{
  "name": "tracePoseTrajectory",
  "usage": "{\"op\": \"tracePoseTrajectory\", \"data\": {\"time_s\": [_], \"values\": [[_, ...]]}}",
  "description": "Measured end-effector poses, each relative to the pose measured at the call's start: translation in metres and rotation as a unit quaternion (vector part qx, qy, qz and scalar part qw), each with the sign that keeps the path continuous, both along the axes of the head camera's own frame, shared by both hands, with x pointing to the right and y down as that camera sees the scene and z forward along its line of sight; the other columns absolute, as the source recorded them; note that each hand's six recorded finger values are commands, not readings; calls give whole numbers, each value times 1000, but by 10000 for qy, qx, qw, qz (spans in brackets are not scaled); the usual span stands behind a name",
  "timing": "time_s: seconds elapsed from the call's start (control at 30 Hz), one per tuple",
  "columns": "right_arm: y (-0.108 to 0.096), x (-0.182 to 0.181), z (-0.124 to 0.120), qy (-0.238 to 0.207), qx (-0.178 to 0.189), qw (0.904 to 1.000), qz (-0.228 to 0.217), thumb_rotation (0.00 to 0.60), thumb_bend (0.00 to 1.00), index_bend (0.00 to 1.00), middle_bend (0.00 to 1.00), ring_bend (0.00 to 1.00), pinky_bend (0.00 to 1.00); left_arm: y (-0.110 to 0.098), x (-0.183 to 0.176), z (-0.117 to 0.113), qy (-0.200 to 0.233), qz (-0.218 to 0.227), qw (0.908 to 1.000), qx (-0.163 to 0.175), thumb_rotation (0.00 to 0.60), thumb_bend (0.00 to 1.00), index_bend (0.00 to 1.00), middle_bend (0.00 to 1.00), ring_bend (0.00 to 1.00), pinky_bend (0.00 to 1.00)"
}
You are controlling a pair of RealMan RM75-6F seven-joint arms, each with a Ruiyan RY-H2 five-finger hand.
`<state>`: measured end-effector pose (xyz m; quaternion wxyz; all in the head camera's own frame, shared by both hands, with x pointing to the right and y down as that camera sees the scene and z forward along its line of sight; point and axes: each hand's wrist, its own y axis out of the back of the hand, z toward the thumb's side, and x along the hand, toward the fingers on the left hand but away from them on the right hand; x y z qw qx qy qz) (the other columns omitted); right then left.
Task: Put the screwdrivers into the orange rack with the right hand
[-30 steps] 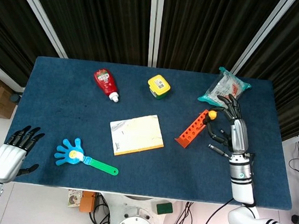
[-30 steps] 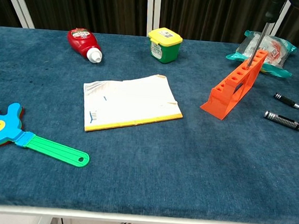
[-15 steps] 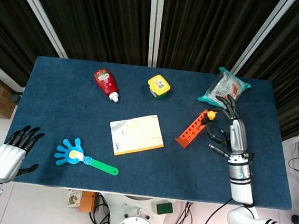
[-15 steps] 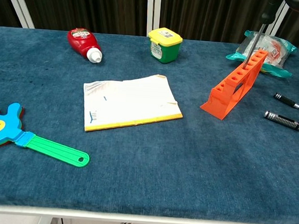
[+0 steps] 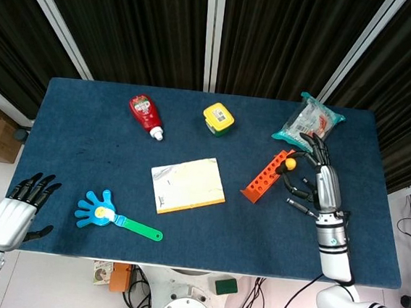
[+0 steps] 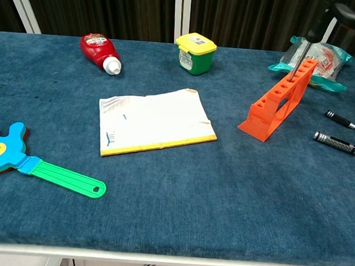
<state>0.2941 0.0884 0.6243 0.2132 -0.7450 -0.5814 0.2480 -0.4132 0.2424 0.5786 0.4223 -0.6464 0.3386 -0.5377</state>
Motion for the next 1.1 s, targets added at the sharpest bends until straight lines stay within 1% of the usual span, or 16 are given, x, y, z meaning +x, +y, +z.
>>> {"op": "tracePoseTrajectory", "data": {"time_s": [0.03,0.07,0.13,0.17,0.37,0.6,0.73,0.87,0.93,0.97,1.03,1.1], "values": [[0,1,1,17,-31,10000,-10,600,167,155,26,0,0,0,0,0,0,-5,10000,-3,600,56,155,84,28,183],[1,1,1,42,-48,10000,-17,600,138,77,12,0,0,0,0,0,-1,-6,10000,-2,600,57,156,84,28,183],[2,2,3,117,-93,9999,-36,600,110,4,0,0,0,0,0,0,0,-8,10000,0,600,56,156,84,28,183],[2,3,3,136,-115,9998,-34,600,106,0,0,0,0,0,0,0,0,-6,10000,-1,600,57,156,84,28,183],[3,4,1,85,-140,9999,-10,600,101,0,0,0,0,0,0,0,-4,0,10000,-9,600,56,156,84,28,182],[4,8,-4,44,-60,10000,19,600,111,0,0,0,0,0,0,0,-9,5,10000,-12,600,56,156,84,27,182],[5,18,-10,126,46,9999,86,600,124,0,0,0,0,0,0,1,-14,6,10000,-19,600,57,156,84,28,182],[2,33,-9,324,32,9993,209,600,182,0,0,0,0,1,1,1,-15,25,10000,-29,600,56,156,84,28,182],[1,43,-4,473,-80,9985,271,600,234,1,0,0,0,1,2,1,-13,39,10000,-30,600,56,156,84,28,182],[0,49,-2,546,-155,9979,306,600,269,19,0,0,0,2,2,1,-11,40,10000,-28,600,56,156,84,28,182],[-2,65,4,774,-348,9955,418,600,329,91,0,0,0,1,2,0,-6,32,10000,-15,600,56,156,84,27,182],[-3,80,9,1073,-510,9914,555,600,380,193,0,0,0,1,2,0,-4,30,10000,-5,600,56,156,84,28,182]]}}
